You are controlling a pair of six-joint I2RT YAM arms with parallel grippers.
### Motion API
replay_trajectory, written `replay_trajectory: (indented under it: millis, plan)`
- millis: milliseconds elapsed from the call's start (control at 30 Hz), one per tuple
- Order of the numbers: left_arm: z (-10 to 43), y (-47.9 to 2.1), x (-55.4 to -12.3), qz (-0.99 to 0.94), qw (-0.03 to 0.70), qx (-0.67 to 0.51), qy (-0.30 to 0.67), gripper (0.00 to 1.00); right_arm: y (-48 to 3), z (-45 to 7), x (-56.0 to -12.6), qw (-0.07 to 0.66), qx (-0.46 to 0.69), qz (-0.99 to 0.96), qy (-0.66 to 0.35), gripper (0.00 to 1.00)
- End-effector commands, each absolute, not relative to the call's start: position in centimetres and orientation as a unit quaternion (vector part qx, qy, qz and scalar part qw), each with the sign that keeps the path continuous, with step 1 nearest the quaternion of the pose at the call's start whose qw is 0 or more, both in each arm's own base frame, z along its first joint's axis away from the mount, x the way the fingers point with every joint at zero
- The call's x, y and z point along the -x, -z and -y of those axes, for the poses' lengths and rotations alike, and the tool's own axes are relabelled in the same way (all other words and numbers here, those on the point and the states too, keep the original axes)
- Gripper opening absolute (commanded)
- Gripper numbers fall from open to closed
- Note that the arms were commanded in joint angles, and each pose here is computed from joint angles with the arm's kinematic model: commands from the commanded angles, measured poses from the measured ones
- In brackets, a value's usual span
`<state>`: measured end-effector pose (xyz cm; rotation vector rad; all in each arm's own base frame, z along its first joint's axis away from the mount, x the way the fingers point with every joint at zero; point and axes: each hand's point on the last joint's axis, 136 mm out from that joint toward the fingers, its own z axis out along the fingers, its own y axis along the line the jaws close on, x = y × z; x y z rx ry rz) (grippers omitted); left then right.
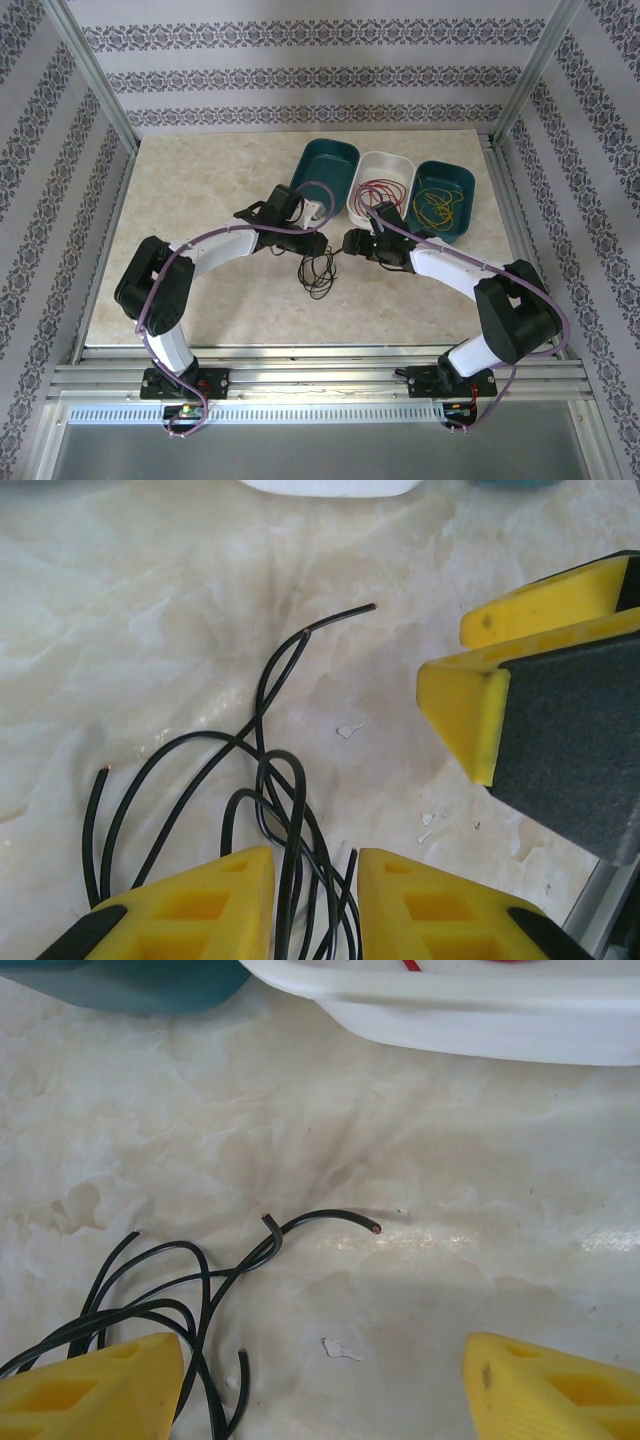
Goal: Untangle the cables
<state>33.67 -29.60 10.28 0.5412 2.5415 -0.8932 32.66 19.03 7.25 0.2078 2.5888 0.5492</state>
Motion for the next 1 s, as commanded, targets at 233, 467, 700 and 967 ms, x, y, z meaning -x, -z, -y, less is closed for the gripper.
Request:
replay_trajectory:
  millis: [233,467,700,967]
  plan:
    - [30.1,-10.8,-33.4,-0.896,0.199,-0.24,0.316,0.27,-7.1,-18.9,-32.5,0.237,-0.086,-0.947,-0.2,0.78]
    - [30.1,-8.9,-33.3,-0.908,0.176,-0.242,0.292,0.27,-7.1,-18.6,-32.5,0.242,-0.092,-0.945,-0.201,0.83]
    - [30.2,-8.4,-33.3,-0.911,0.172,-0.243,0.286,0.21,-7.3,-18.4,-32.4,0.248,-0.092,-0.943,-0.201,0.87]
    - [30.6,-10.1,-33.6,-0.904,0.194,-0.243,0.295,0.04,-6.9,-18.4,-32.2,0.249,-0.087,-0.944,-0.197,0.98]
